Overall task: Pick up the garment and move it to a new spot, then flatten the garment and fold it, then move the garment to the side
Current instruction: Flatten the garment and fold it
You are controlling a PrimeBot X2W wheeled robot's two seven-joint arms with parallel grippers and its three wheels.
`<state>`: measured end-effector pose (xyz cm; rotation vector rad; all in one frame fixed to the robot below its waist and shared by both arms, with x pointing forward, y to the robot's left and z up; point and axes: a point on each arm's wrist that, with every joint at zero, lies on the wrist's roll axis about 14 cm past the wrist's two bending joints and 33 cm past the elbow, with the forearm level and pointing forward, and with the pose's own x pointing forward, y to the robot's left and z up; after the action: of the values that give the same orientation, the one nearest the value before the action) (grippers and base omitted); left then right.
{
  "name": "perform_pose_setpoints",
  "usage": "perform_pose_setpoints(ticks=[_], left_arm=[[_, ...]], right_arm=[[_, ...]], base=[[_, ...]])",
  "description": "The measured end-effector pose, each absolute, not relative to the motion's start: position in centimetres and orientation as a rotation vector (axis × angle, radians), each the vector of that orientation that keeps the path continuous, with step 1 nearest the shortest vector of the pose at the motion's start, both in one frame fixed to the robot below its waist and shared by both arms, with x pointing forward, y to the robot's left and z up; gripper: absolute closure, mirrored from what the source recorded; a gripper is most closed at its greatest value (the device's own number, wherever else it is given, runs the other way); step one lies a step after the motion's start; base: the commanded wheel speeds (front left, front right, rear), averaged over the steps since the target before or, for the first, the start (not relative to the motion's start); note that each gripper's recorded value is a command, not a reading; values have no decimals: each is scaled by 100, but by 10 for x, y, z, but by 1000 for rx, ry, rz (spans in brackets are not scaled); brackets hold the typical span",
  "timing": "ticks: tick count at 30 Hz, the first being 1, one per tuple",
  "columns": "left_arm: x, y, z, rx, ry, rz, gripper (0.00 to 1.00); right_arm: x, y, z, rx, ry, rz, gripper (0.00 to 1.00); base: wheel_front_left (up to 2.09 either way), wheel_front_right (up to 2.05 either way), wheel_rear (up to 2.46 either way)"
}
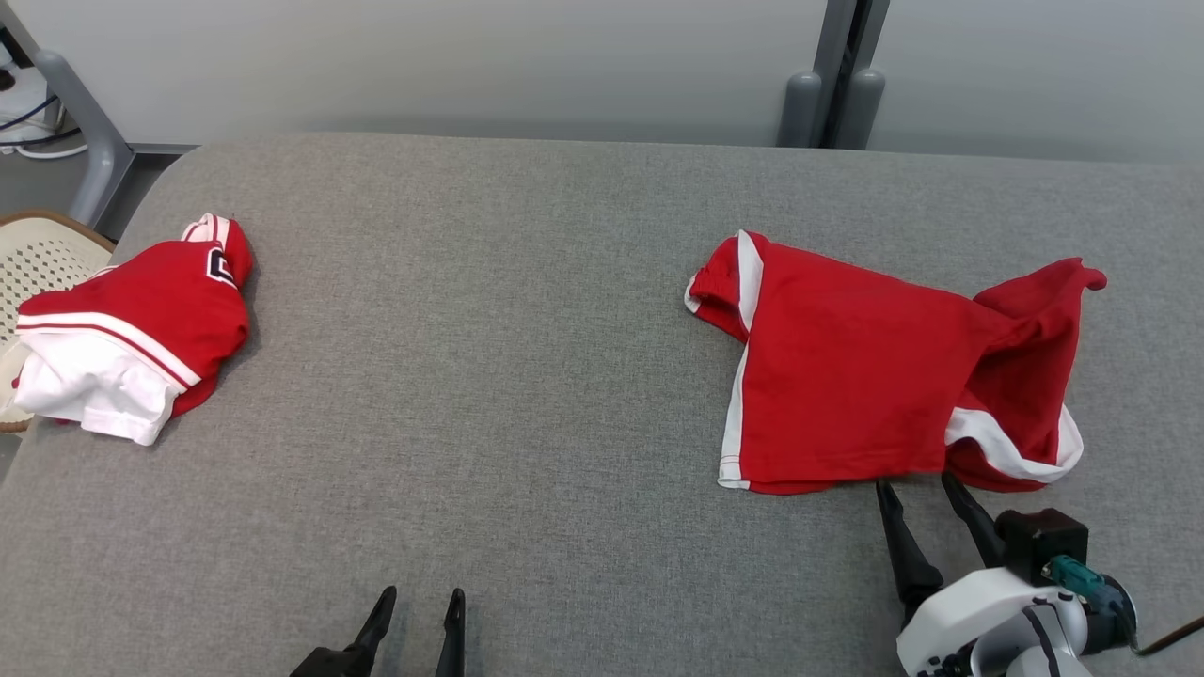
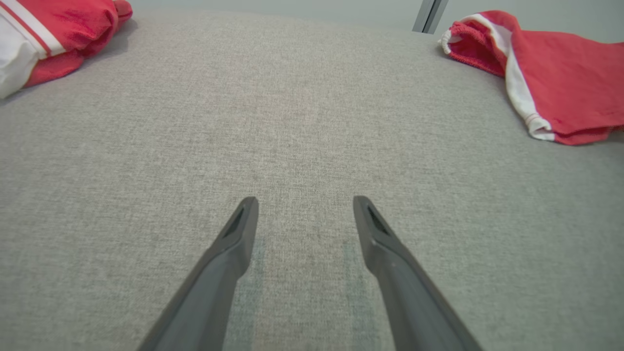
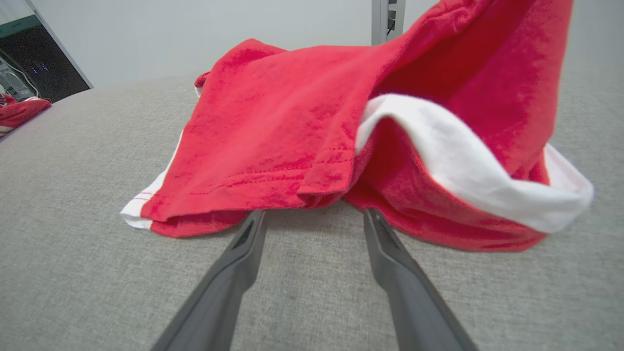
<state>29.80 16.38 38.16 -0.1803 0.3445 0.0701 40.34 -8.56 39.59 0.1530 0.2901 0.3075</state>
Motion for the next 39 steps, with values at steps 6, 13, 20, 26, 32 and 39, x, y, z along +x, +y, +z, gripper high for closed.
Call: perform_pose_setpoints(ticks=[6, 13, 20, 26, 32, 39], left_arm=[[300, 164, 381, -179, 345, 69, 0], [298, 165, 380, -185, 349, 77, 0], [297, 165, 378, -186, 356, 77, 0], [296, 167, 378, -186, 359, 87, 0], [295, 169, 376, -185, 362, 91, 0], [298, 164, 375, -185, 369, 69, 0]], right_arm=[[411, -77, 403, 160, 267, 329, 20], [412, -72, 406, 168, 260, 340, 44], [418, -77, 405, 161, 263, 324, 54], [426, -64, 417, 180, 232, 355, 100], [446, -36, 468, 290, 97, 421, 100], [511, -48, 549, 236, -123, 418, 100]], base=[[0, 0, 0], [0, 0, 0], [0, 0, 0], [0, 0, 0], [0, 0, 0], [0, 0, 0]])
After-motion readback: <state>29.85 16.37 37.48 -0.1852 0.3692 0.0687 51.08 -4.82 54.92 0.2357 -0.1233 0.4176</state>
